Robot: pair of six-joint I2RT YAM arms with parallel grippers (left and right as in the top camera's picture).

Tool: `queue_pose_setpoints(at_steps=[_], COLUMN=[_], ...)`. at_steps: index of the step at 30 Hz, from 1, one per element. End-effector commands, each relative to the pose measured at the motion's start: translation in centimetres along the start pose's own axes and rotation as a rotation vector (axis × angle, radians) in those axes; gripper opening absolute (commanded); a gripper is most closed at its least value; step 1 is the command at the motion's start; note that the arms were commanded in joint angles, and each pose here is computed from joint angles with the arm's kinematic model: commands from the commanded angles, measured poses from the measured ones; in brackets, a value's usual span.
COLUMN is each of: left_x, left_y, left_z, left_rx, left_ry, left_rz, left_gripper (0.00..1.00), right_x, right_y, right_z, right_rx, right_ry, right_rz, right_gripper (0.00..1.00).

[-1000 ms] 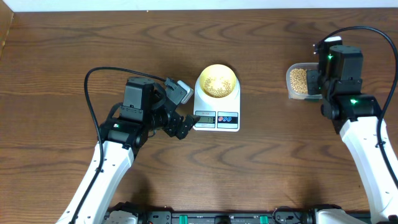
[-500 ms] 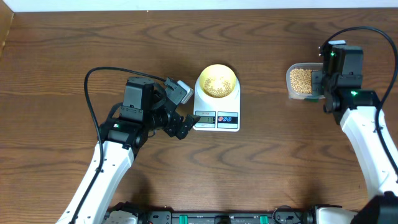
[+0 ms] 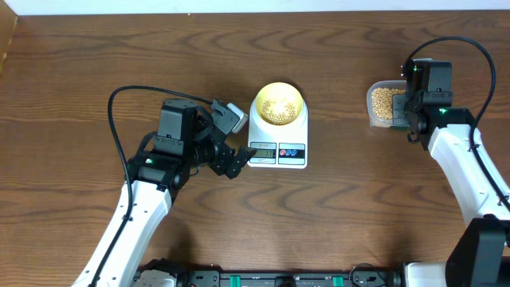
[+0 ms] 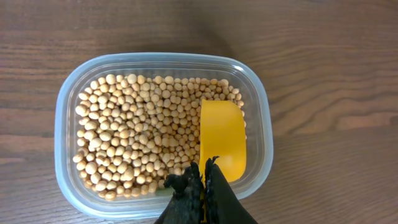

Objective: Scoop item into bowl and weigh 50g on scale
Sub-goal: 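Lower the yellow scoop into the soybean tub with the right gripper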

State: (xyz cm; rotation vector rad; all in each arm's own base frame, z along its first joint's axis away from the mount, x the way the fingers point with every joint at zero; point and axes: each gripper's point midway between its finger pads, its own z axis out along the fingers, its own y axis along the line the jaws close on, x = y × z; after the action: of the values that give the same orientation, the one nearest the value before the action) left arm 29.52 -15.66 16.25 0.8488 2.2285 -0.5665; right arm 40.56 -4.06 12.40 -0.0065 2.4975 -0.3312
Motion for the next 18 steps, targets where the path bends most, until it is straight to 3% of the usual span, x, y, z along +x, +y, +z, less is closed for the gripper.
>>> queue_pose_setpoints(at_steps=[1, 6, 18], left_x=[0.0, 0.0, 0.0], left_y=[0.1, 0.1, 0.1], left_z=[-0.2, -0.2, -0.2], left_rx=[-0.009, -0.009, -0.009], left_ry=[-0.003, -0.003, -0.004], left_rz=[0.003, 0.003, 0.003], left_gripper=[0.91, 0.91, 0.91], right_x=[-0.5, -0.7, -0.7], right_y=[0.4, 2.1, 2.7], right_z=[0.1, 0.0, -0.1], right_rx=[-0.035, -0.136, -0.172], right_ry=[-0.005, -0.015, -0.018], right_rz=[0.034, 0.034, 0.033], right_gripper=[0.01, 0.01, 0.01])
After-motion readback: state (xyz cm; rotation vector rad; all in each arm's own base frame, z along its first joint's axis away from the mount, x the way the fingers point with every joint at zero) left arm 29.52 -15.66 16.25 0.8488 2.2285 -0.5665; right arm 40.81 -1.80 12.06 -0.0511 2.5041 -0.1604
